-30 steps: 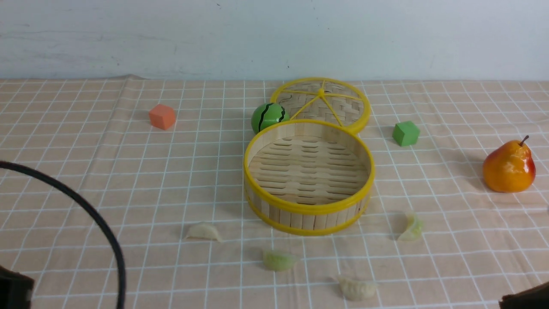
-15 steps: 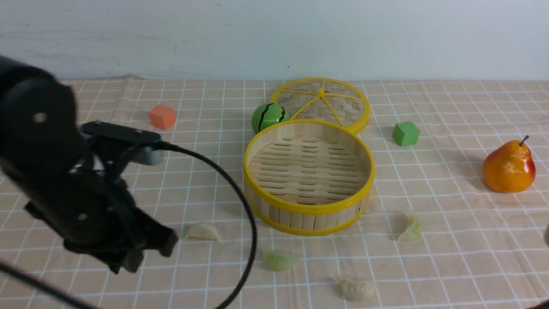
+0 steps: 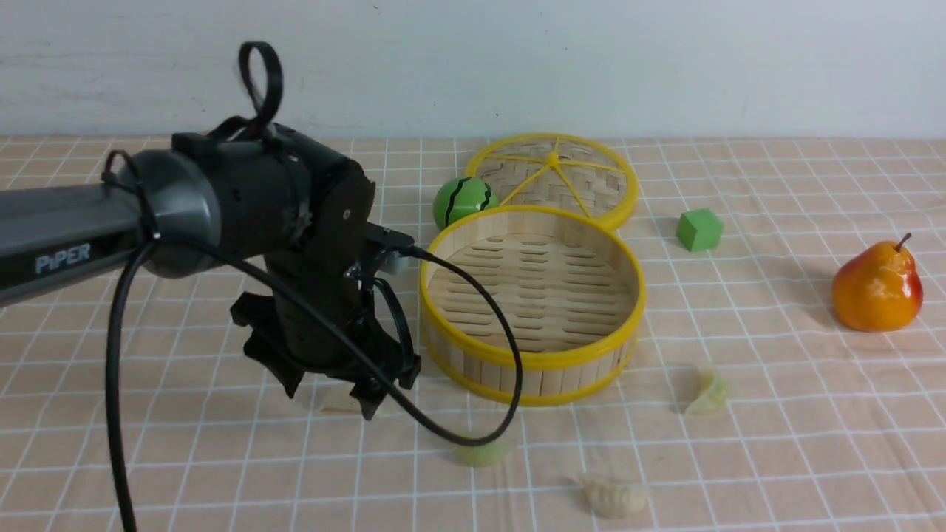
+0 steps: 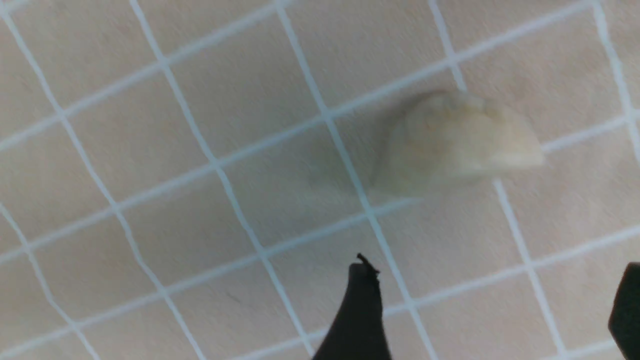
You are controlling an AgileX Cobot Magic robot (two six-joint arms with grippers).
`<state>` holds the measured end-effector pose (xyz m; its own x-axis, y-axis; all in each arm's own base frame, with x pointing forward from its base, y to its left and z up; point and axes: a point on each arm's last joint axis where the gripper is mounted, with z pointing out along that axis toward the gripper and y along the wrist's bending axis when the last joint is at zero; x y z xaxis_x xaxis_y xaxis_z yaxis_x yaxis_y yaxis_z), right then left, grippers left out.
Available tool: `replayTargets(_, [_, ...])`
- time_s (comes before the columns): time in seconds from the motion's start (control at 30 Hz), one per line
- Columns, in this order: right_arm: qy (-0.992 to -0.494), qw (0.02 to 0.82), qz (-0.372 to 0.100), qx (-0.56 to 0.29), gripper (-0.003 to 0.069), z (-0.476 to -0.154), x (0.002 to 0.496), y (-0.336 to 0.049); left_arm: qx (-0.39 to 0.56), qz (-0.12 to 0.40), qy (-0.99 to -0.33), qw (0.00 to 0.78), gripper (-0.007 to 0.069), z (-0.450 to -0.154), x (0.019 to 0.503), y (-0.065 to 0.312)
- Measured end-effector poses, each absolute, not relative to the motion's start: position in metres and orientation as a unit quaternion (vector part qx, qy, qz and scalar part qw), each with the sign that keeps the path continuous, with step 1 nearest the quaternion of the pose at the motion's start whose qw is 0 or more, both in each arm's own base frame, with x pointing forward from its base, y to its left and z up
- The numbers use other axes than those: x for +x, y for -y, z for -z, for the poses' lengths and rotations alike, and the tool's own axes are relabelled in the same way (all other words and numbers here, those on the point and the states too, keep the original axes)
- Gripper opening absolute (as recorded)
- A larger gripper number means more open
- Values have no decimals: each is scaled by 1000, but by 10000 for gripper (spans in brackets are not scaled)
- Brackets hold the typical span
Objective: Put the dumplings into the steamer on the table with the brown tablecloth.
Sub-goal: 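Reach for and grasp a dumpling on the table with the left gripper, then place the dumpling into the bamboo steamer basket with the left gripper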
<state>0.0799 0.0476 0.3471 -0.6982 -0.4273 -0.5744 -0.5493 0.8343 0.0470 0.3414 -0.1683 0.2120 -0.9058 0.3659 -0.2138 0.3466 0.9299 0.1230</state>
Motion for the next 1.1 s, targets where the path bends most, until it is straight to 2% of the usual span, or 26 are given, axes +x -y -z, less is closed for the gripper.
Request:
replayTargets(0.17, [-917, 282, -98, -263, -3, -347, 80, -46, 288, -94, -946, 119, 533, -186, 356, 168])
replayTargets(0.3, [-918, 282, -97, -263, -2, -347, 81, -46, 333, -99, -932, 102, 484, -167, 361, 170])
replayTargets(0.67, [-921, 282, -92, -254, 3, -346, 81, -44, 347, -86, -926, 123, 385, -163, 366, 175])
replayTargets(0.73, [-922, 281, -93, -251, 3, -346, 81, -44, 345, -83, -927, 123, 352, -163, 365, 176])
replayTargets(0.77, [-922, 281, -93, -250, 3, -346, 81, -44, 344, -81, -928, 121, 302, -163, 365, 176])
replayTargets(0.83, [-922, 281, -93, -250, 5, -346, 81, -44, 342, -80, -929, 119, 204, -164, 365, 177])
replayTargets(1.0, [-922, 281, -93, -250, 11, -346, 81, -44, 329, -78, -934, 118, 204, -173, 367, 178])
replayTargets(1.1, [-922, 281, -93, -250, 13, -346, 81, -44, 268, -44, -949, 162, 204, -218, 373, 186])
